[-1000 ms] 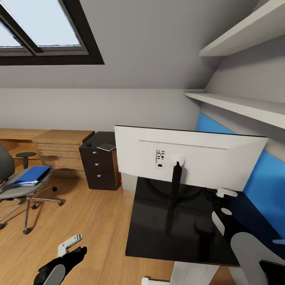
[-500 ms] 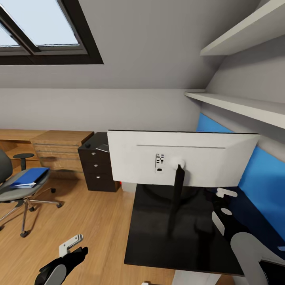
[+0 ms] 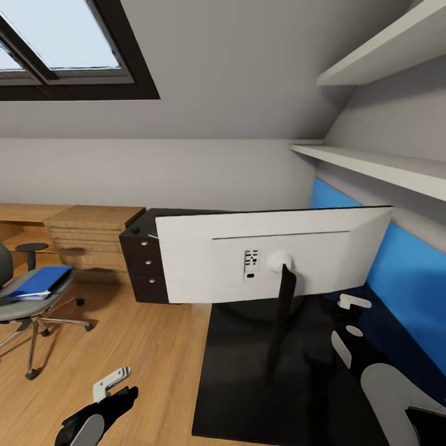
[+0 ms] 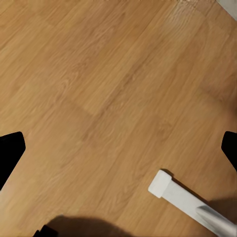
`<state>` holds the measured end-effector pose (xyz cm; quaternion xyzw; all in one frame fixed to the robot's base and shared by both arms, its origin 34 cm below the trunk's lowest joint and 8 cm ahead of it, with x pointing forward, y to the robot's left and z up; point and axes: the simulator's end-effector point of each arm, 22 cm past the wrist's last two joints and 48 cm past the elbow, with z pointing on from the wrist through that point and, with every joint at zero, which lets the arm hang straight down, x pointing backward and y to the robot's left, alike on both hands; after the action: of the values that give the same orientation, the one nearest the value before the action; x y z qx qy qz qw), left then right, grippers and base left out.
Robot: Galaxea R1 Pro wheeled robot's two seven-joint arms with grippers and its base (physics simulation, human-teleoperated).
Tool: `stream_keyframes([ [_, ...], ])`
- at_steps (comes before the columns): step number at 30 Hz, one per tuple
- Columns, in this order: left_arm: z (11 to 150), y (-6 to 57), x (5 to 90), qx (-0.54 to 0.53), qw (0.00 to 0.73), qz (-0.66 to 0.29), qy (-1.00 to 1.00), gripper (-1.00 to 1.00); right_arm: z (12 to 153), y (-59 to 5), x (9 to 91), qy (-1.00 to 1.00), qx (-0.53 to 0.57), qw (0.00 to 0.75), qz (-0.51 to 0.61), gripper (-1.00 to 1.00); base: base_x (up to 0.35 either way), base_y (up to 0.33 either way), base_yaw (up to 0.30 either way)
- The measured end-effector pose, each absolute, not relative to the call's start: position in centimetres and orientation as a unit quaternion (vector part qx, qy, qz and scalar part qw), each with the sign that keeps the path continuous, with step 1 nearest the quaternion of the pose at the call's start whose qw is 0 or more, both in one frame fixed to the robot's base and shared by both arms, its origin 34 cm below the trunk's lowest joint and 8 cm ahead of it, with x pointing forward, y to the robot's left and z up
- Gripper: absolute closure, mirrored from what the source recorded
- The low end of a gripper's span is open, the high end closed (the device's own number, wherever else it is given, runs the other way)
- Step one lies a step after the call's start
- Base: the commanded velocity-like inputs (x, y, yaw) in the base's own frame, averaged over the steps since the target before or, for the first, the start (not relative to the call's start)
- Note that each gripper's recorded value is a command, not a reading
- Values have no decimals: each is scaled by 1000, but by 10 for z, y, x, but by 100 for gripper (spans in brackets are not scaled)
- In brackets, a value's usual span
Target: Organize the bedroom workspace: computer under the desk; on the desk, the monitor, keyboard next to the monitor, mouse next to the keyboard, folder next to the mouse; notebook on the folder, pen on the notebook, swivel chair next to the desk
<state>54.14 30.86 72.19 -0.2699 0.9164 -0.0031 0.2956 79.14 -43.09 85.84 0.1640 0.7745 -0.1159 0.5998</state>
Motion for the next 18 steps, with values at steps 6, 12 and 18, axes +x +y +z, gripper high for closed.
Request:
stream_keyframes([
  [6, 722, 308, 542, -269, 295, -3, 917, -100, 858, -431, 792, 775, 164, 600, -116, -100, 44, 0, 0],
  [12, 722, 308, 542, -269, 295, -3, 917, -100, 859, -431, 792, 774, 164, 600, -116, -100, 103, 0, 0],
  [18, 722, 308, 541, -269, 295, -3, 917, -100, 859, -432, 791, 774, 165, 600, -117, -100, 114, 0, 0],
])
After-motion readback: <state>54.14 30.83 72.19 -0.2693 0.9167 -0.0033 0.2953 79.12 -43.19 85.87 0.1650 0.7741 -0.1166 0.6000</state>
